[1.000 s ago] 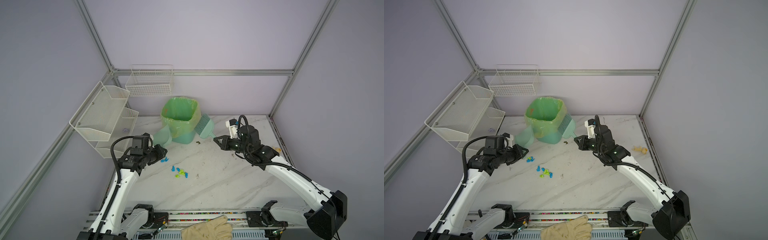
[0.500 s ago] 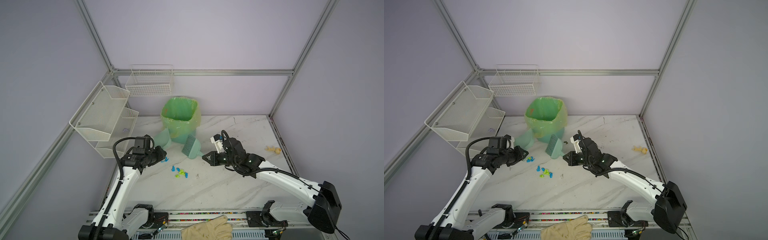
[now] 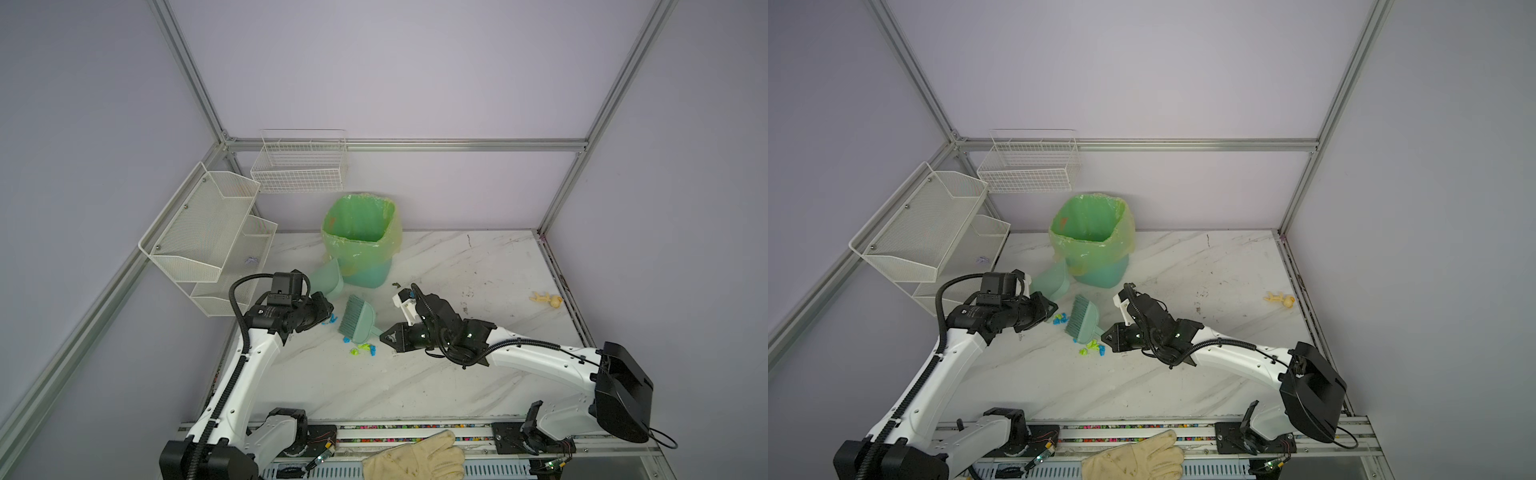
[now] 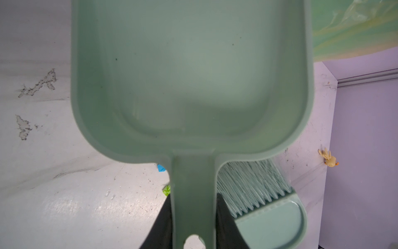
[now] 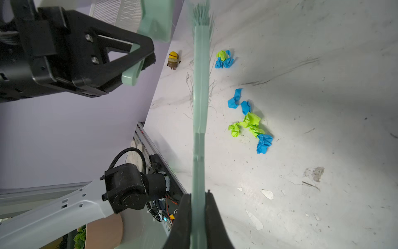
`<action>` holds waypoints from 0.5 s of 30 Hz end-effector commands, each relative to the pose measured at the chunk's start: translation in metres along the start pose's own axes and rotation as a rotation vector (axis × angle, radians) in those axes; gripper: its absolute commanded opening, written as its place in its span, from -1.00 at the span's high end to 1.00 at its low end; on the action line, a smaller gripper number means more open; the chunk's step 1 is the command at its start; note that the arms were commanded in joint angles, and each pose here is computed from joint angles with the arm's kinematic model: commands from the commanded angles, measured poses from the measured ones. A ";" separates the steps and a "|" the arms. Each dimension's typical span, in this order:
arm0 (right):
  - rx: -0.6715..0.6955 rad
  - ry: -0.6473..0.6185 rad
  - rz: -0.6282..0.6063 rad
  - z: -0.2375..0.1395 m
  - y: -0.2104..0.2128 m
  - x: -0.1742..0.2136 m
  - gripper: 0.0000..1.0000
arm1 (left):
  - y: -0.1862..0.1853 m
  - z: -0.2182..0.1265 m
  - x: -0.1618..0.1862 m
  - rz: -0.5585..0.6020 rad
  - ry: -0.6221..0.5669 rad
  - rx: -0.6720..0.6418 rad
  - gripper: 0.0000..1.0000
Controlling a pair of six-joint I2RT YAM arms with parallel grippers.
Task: Sweep away the paper scraps from the table
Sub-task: 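Lower the emptied dustpan toward the scraps while the right gripper brings the brush over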
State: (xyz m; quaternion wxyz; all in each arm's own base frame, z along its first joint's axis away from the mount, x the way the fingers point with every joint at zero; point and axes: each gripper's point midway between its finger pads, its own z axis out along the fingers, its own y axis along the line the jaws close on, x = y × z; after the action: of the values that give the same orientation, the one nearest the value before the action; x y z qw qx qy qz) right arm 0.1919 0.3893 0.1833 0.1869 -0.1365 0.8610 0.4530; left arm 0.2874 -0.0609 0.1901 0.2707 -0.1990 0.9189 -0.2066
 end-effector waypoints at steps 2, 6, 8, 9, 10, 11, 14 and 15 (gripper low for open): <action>-0.030 -0.014 0.018 0.008 0.006 0.001 1.00 | 0.002 -0.001 -0.005 0.050 -0.026 -0.011 1.00; -0.030 0.012 0.033 0.017 0.004 0.009 1.00 | 0.003 -0.001 -0.006 0.064 -0.023 -0.015 1.00; -0.032 0.019 0.038 0.021 0.004 0.012 1.00 | 0.002 -0.003 -0.007 0.074 -0.022 -0.021 1.00; -0.028 0.023 0.041 0.023 0.004 0.013 1.00 | 0.002 -0.004 -0.008 0.076 -0.025 -0.023 1.00; -0.026 0.028 0.044 0.025 0.003 0.015 1.00 | 0.002 -0.005 -0.008 0.077 -0.025 -0.025 1.00; -0.023 0.035 0.050 0.028 0.002 0.017 1.00 | 0.002 -0.006 -0.008 0.079 -0.027 -0.025 1.00; -0.014 0.060 0.067 0.035 -0.002 0.023 1.00 | 0.003 -0.005 -0.006 0.078 -0.024 -0.027 1.00; -0.014 0.069 0.075 0.038 -0.003 0.025 1.00 | 0.004 -0.005 -0.005 0.079 -0.021 -0.026 1.00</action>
State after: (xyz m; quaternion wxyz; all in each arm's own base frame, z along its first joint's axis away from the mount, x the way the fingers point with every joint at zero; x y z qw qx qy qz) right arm 0.1803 0.4078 0.1474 0.1456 -0.1267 0.8747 0.4446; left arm 0.2840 -0.0564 0.1842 0.2652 -0.1853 0.9277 -0.1861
